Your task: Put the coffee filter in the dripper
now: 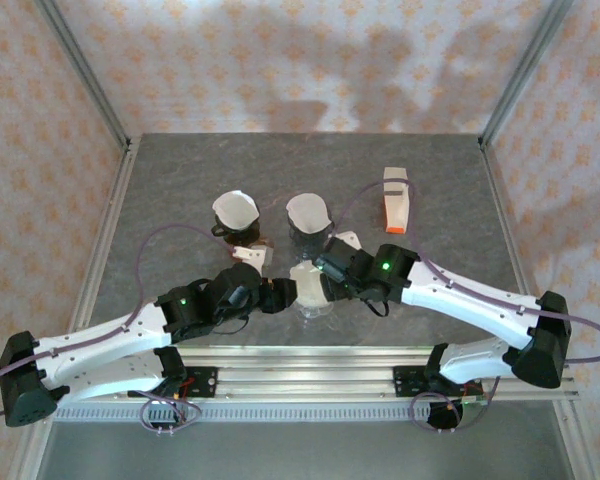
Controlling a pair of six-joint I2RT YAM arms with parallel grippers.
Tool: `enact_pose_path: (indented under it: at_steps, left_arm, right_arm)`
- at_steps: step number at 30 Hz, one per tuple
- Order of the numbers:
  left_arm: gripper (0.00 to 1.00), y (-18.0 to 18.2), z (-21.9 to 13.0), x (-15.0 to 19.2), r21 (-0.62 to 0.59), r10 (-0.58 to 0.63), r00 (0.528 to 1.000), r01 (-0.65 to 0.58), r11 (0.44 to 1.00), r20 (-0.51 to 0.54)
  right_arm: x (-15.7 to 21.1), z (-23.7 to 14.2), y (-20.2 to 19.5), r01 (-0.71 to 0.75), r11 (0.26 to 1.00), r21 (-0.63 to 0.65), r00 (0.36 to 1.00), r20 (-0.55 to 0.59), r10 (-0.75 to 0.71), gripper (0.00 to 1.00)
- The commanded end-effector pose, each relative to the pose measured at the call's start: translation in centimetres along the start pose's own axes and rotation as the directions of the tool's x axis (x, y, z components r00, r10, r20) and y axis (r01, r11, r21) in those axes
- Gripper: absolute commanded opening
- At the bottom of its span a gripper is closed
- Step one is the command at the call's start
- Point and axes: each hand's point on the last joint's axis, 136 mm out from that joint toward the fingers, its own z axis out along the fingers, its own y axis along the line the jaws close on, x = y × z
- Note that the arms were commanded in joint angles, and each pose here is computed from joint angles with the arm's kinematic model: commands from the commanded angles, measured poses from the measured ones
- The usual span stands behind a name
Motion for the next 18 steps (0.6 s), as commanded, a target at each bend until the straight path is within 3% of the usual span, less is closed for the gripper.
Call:
enact_pose_path:
  at_steps: [1,18]
  left_arm:
    - [0.58,1.2,0.2,0.0,-0.05,-0.006,1.0,0.006,0.999,0.003]
    - [0.59,0.9,0.4,-0.1,-0.046,-0.004,1.0,0.004,0.999,0.006]
  right_arm:
    - [-1.9,-0.7,0.4,0.01,1.0,-0.003,0.999,0.053,-0.01,0.67]
    - [-0.5,-1.8,-0.2,-0.006,0.999,-0.043,1.0,0.03,0.007,0.67]
